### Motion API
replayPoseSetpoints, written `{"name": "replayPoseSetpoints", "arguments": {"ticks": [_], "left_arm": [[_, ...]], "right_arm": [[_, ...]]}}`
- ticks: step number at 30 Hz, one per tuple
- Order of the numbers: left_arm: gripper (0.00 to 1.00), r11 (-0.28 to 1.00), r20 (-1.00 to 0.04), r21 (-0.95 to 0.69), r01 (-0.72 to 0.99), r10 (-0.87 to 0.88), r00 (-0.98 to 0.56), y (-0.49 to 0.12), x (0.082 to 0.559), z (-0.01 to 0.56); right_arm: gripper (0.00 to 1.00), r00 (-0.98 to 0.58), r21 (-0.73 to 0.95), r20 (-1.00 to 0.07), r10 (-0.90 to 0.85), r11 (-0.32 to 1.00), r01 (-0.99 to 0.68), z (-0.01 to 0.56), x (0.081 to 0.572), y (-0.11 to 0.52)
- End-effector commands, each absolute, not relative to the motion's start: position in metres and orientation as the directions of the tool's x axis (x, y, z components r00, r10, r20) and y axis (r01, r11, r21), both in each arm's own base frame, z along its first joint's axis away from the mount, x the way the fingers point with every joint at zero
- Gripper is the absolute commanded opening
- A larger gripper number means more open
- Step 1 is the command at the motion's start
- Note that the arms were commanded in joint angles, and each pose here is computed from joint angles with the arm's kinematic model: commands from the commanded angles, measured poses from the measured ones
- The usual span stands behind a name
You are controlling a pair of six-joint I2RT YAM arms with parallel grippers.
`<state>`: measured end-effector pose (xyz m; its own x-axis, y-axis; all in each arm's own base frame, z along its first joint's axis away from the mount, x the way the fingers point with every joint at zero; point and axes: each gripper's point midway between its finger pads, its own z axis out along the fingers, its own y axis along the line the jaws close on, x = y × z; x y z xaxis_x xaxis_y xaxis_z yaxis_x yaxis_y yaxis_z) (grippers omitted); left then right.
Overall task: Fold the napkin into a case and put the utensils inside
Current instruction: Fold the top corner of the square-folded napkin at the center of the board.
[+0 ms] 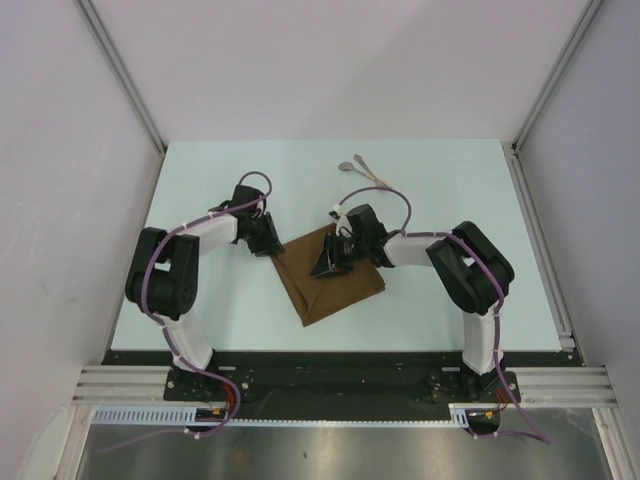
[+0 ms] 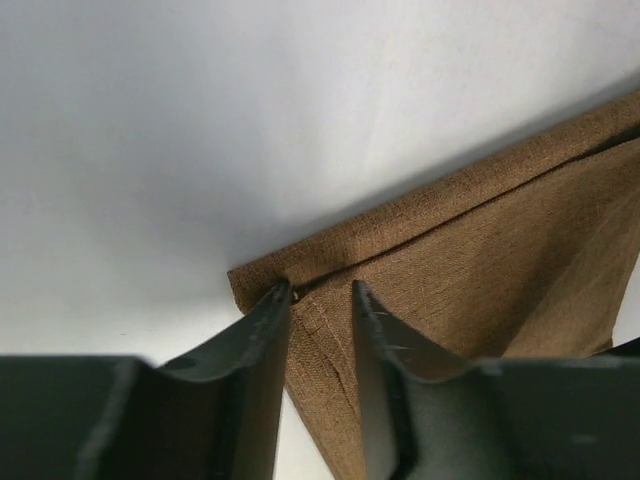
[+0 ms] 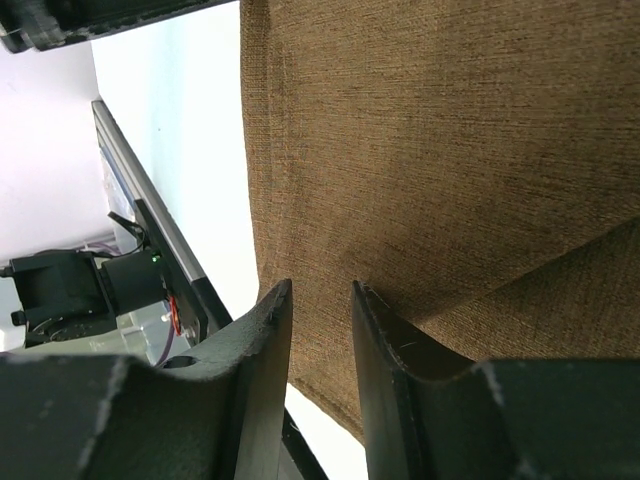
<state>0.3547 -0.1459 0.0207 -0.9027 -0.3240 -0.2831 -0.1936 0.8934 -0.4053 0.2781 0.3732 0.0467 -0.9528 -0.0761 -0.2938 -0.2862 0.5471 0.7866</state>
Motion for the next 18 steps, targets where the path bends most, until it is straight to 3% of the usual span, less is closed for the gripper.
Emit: {"name": "replayPoseSetpoints", "arguments": {"ticks": [1,9,18], "left_arm": [[0.30,0.923,-0.260,-0.337,-0.187,-0.282,-0.924,-0.143,0.350,0.004],[0.00,0.937,-0.339,-0.313,-0.156,-0.263,-0.903,-0.137,0.366,0.033],[0.00,0.939,-0.388,-0.318,-0.132,-0.256,-0.886,-0.134,0.367,0.053]], "right_arm": [[0.35,-0.932,0.793,-0.356,-0.064,0.507,-0.337,0.070,0.280,0.381],[0.35,-0.932,0.797,-0.353,-0.085,0.495,-0.348,0.071,0.271,0.386],[0.35,-0.936,0.809,-0.335,-0.104,0.478,-0.342,0.066,0.261,0.396]]}}
